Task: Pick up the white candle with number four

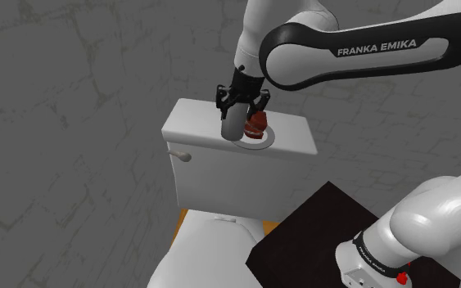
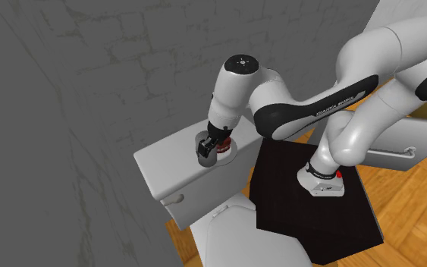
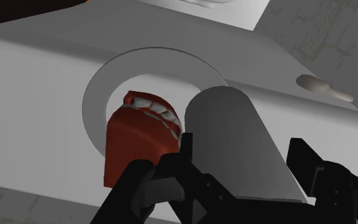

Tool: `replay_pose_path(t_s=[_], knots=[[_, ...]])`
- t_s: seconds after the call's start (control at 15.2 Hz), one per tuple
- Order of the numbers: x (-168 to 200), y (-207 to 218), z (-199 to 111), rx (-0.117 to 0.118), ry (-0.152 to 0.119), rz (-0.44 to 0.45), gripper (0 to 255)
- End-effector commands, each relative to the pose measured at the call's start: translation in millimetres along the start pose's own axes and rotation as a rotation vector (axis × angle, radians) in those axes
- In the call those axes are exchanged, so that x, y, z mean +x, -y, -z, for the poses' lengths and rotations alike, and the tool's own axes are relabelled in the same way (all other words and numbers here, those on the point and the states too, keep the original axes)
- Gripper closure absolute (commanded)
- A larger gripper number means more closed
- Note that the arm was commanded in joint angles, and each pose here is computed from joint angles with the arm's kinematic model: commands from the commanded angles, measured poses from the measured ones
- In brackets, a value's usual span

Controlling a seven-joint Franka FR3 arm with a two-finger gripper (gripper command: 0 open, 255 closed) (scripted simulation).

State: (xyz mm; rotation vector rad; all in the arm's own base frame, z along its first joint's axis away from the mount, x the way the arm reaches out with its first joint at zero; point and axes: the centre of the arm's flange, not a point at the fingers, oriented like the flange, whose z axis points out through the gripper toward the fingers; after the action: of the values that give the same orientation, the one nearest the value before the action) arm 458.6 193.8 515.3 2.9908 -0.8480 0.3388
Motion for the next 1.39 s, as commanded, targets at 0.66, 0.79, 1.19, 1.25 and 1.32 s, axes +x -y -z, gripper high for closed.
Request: replay_pose_path(t_s=[0.66,0.79,1.19,1.25,1.32], knots=[[4.5,-0.2,18.5,-0.001,0.001,0.000,255],[6.7,0.3,28.8,-0.001,0.001,0.000,255],[13.4,1.7,59.7,-0.001,0.001,0.000,255],[14.5,1.9,64.9,-0.001,0.001,0.000,255],[15.6,2.1,70.1,-0.001,0.001,0.000,255]])
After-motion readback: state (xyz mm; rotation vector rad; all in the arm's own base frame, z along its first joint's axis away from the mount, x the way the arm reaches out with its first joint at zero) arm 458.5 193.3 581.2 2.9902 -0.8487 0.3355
